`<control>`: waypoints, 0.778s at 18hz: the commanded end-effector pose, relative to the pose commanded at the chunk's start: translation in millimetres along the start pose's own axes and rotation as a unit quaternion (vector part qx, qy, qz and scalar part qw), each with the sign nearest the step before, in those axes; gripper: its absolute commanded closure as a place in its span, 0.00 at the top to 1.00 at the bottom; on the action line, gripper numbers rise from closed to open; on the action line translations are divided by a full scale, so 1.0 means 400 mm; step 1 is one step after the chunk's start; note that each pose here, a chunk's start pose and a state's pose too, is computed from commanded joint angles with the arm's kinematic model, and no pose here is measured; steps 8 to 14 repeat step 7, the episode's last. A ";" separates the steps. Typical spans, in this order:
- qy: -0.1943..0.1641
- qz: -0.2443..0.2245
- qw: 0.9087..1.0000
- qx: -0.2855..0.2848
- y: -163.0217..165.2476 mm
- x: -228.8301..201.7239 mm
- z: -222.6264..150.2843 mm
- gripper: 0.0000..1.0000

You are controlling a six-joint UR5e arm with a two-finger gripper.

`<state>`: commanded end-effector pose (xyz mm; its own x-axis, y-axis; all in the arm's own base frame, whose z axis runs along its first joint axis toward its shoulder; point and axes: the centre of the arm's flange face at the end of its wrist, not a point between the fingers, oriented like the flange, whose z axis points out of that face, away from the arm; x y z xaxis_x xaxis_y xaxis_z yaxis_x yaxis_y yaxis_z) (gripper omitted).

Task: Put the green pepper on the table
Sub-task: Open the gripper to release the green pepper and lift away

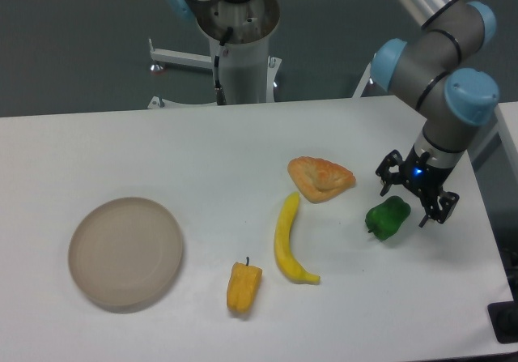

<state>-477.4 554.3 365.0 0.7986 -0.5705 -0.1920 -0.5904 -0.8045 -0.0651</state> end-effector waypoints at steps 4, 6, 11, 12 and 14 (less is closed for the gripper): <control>-0.017 0.025 0.999 -0.028 -0.079 0.011 -0.044 1.00; -0.024 0.027 0.999 -0.037 -0.085 0.013 -0.064 1.00; -0.027 0.028 0.999 -0.037 -0.088 0.016 -0.077 1.00; -0.027 0.028 0.999 -0.037 -0.088 0.016 -0.077 1.00; -0.027 0.028 0.999 -0.037 -0.088 0.016 -0.077 1.00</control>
